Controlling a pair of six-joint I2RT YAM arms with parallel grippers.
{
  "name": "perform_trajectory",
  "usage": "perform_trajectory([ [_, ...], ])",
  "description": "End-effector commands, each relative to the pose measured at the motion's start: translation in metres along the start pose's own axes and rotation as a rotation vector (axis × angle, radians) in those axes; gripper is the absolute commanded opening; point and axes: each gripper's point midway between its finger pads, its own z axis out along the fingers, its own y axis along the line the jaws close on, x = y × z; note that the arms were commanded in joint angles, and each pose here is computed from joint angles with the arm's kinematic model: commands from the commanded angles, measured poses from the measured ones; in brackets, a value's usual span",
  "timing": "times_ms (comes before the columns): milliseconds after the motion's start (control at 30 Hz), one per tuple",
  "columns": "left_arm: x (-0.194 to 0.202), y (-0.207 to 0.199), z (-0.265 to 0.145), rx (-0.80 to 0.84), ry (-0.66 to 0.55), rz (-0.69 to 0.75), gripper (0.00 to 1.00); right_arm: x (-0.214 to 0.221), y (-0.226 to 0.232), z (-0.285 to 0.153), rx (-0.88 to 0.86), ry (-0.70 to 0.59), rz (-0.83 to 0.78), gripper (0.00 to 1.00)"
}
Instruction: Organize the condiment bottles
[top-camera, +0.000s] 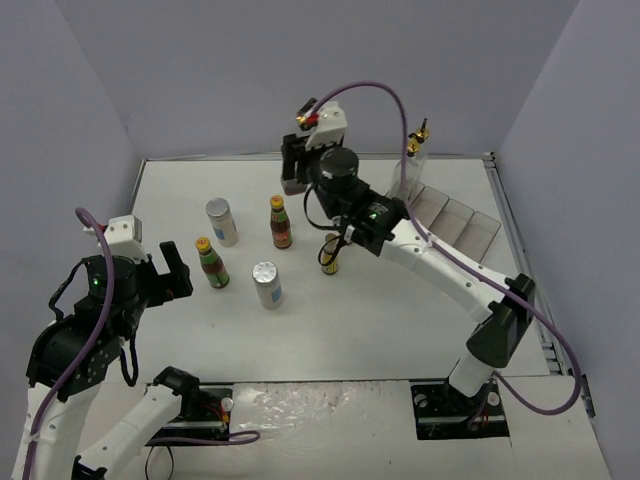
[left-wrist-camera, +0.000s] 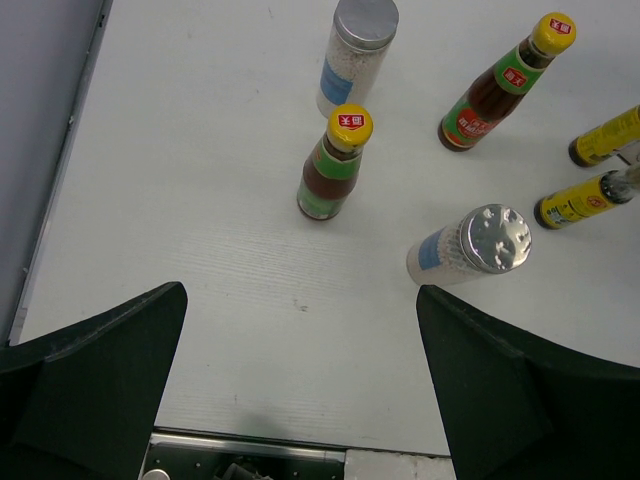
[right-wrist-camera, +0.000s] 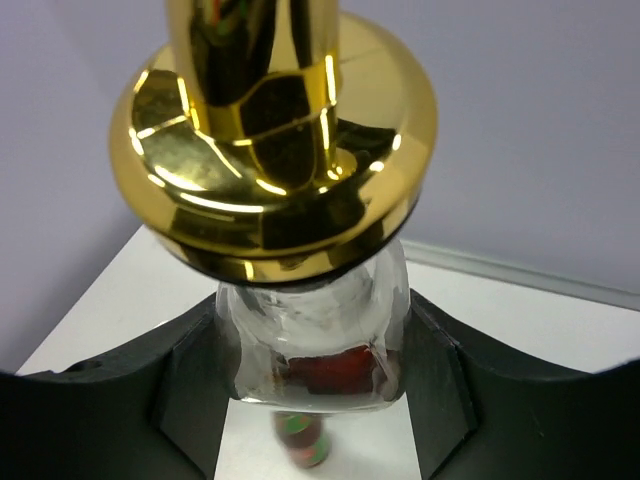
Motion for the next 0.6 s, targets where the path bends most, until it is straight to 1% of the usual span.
perform_trajectory([
  [0,-0.013,-0.010,0.008,0.022,-0.034,-0.012,0.97,-0.058,-0.095,-0.016,0.252,-0.141,0.104,0.00],
  [167,-0.012,-0.011,0.010,0.025,-0.029,-0.010,0.97,-0.027,-0.168,-0.022,0.420,-0.101,0.144,0.00],
  [267,-0.011,-0.012,0.012,0.028,-0.026,-0.010,0.97,-0.005,-0.197,-0.025,0.488,-0.068,0.164,0.00],
  [400,-0.009,-0.013,0.013,0.028,-0.018,-0.008,0.97,0.025,-0.214,-0.024,0.548,-0.012,0.164,0.00],
  [567,-0.008,-0.012,0.014,0.026,-0.015,-0.006,0.97,0.061,-0.230,-0.018,0.624,0.028,0.171,0.00],
])
